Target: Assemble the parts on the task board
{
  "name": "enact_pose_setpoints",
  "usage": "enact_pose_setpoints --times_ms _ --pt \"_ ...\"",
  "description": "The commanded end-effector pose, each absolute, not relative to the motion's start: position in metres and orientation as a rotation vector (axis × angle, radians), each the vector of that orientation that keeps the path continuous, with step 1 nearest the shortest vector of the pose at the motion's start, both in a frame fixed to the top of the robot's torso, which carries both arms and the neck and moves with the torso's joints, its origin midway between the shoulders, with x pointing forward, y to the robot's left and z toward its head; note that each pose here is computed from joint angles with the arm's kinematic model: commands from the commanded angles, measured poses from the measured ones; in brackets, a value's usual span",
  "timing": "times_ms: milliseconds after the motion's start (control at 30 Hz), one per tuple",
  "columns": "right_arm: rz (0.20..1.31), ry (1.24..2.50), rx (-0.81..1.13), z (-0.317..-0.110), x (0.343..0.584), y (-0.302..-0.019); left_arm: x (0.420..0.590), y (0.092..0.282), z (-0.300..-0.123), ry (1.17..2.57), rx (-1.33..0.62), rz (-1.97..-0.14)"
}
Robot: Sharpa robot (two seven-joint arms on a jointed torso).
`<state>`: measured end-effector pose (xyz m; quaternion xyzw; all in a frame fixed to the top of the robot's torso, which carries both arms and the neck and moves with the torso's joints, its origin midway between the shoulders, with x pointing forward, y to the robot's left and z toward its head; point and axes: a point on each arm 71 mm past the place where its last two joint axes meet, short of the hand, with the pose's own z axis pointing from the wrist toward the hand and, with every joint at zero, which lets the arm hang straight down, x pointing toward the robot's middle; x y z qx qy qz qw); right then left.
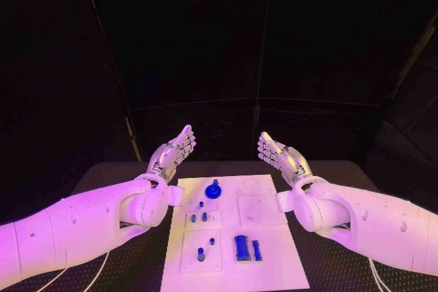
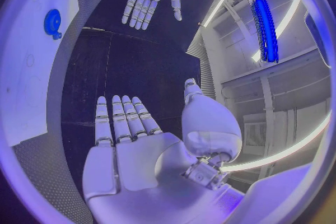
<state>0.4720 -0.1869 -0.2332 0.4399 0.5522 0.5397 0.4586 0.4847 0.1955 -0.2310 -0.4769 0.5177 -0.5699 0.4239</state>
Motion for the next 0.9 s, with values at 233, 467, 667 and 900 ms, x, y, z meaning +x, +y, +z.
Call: enact_pose_setpoints --times_ms 233,467,667,900 --pt "1.229 1.218 1.209 -0.224 0.462 -0.192 0.463 0.193 -0.225 1.220 -1.207 -1.232" --pt "1.229 1.218 1.209 -0.224 0.462 -0.192 0.462 0.192 -0.224 1.218 -1.209 -1.229" --pt "1.229 1.218 1.209 -0.224 0.462 -0.192 0.462 0.192 -0.224 1.218 -1.209 -1.229" --pt "1.229 1.218 1.209 -0.224 0.462 -0.192 0.462 0.192 -0.224 1.218 -1.209 -1.229"
